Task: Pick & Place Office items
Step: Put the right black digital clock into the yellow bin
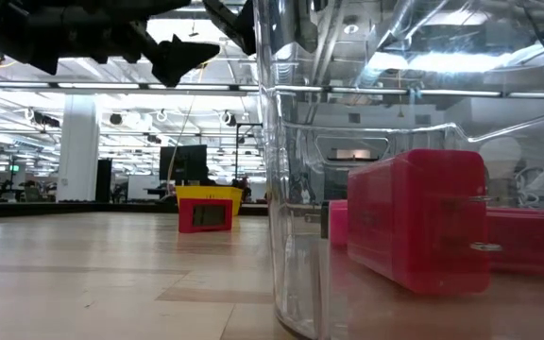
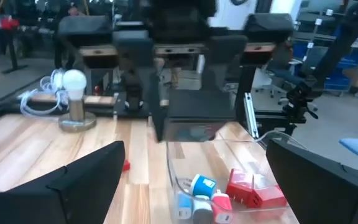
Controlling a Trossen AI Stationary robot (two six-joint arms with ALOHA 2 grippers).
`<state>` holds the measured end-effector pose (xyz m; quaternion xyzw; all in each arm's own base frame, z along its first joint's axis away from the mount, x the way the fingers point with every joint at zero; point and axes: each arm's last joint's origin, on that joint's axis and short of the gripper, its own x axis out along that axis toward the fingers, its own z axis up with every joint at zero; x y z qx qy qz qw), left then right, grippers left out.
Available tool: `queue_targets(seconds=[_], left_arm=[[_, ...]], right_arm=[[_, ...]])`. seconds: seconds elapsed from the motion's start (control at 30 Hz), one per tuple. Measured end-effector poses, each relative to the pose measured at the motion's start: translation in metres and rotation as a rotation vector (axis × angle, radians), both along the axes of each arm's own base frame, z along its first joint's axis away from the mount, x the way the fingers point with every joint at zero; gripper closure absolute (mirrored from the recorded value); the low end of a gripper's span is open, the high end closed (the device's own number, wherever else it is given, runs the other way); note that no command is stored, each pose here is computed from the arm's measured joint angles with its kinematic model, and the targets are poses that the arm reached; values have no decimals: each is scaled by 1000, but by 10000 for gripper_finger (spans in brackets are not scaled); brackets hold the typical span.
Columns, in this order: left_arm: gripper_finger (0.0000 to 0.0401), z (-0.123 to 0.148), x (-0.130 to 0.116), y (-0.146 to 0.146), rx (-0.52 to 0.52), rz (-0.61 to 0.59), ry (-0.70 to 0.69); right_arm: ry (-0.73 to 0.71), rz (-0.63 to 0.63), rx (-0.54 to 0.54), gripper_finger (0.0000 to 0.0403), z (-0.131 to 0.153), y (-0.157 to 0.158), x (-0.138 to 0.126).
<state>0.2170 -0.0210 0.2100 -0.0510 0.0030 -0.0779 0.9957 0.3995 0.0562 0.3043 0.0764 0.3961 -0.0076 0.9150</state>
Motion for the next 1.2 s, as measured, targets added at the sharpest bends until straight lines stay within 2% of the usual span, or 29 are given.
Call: queue_targets(seconds=[0.23, 0.4, 1.2], left_arm=[[20, -1, 5, -4, 80, 15, -56], [30, -3, 10, -3, 116, 69, -51], [37, 7, 11, -6, 88, 54, -118]], right_arm=[[-23, 10, 26, 264, 2, -4, 2], [-36, 28, 59, 264, 3, -7, 4], [-38, 25, 45, 264, 3, -14, 5]])
